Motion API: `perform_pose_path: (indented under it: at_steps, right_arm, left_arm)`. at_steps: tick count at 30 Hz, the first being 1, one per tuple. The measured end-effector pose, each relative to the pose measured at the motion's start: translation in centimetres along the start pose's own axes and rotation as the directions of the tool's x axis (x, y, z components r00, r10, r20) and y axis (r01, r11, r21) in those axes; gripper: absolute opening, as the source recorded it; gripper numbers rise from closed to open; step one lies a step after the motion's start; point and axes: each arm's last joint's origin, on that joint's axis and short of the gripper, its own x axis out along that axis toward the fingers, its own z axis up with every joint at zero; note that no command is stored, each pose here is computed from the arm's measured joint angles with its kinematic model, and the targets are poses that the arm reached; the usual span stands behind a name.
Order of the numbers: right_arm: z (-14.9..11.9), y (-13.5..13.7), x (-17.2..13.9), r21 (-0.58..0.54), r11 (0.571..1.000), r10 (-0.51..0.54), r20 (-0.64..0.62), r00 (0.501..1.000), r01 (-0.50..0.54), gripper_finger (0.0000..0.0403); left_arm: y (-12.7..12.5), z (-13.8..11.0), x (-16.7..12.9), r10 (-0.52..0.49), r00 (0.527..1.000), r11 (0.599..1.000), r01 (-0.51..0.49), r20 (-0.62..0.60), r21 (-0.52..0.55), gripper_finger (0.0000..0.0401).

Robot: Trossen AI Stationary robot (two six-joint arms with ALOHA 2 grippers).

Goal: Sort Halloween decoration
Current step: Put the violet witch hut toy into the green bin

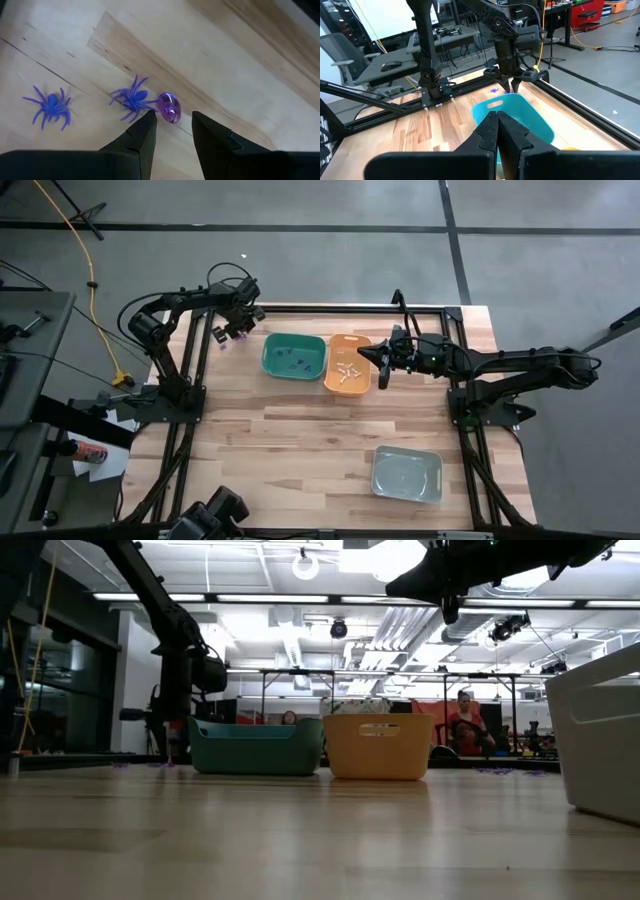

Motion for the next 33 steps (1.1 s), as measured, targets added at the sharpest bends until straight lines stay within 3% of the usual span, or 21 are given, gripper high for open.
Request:
perform_pose_path:
  at_steps: [16, 27, 33]
  right_arm:
    - [-0.06, -0.02, 0.0, 0.029, 1.0, -0.002, -0.007, 1.0, 0.002, 0.0]
    - [-0.19, -0.05, -0.01, 0.024, 1.0, -0.005, -0.02, 1.0, 0.005, 0.0]
    - [-0.33, -0.08, -0.01, 0.024, 1.0, -0.008, -0.034, 0.999, 0.009, 0.0]
  left_arm:
    - [0.01, 0.26, 0.0, 0.008, 0.999, 0.999, -0.006, 0.043, -0.042, 0.0113]
    - [-0.21, 0.31, 0.0, -0.013, 0.999, 0.999, 0.015, 0.053, -0.046, 0.0046]
    - [-0.21, 0.31, 0.0, -0.013, 0.998, 0.999, 0.015, 0.054, -0.046, 0.0032]
